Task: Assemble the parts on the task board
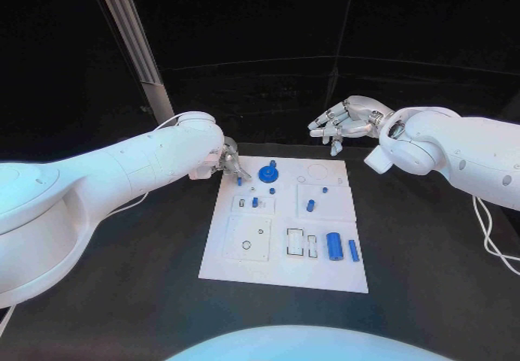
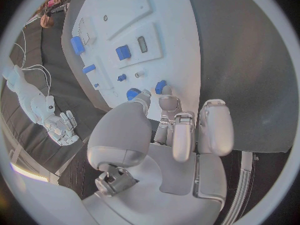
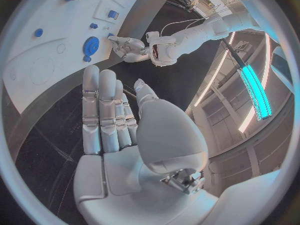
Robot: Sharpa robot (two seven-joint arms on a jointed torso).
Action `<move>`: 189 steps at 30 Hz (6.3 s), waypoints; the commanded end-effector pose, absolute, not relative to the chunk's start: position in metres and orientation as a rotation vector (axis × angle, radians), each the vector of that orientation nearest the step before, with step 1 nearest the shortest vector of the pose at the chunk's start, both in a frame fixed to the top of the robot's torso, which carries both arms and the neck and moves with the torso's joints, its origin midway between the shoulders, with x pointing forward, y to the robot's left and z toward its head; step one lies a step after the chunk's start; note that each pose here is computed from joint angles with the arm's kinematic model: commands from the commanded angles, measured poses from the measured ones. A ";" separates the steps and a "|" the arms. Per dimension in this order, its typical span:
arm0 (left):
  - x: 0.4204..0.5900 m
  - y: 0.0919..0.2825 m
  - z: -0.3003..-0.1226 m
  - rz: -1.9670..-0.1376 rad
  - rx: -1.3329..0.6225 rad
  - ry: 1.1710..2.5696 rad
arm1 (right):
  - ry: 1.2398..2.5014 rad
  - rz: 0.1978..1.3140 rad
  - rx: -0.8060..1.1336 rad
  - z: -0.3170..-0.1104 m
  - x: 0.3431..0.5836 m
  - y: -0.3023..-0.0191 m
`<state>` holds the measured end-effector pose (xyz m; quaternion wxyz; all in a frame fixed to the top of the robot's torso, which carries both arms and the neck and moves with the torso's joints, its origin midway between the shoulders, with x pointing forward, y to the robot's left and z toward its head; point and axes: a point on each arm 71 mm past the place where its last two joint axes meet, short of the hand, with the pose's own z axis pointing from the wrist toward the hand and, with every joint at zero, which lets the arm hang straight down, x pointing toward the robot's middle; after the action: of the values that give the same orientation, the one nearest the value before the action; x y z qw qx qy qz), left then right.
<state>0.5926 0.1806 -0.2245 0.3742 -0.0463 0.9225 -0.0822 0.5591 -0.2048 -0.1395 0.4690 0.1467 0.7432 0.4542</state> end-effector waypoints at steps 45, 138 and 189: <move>0.560 0.190 -0.196 -0.444 -0.183 2.117 | 1.827 1.111 0.353 -0.139 0.560 -0.209; 0.508 0.186 -0.243 -0.397 -0.096 2.253 | 1.832 1.105 0.363 -0.145 0.560 -0.214; 0.518 0.190 -0.243 -0.357 -0.179 2.205 | 1.831 1.105 0.363 -0.145 0.560 -0.213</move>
<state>0.5168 0.1900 -0.2440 0.4288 -0.0649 0.8903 -0.1391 0.5604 -0.2139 -0.1469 0.4679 0.1515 0.7480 0.4456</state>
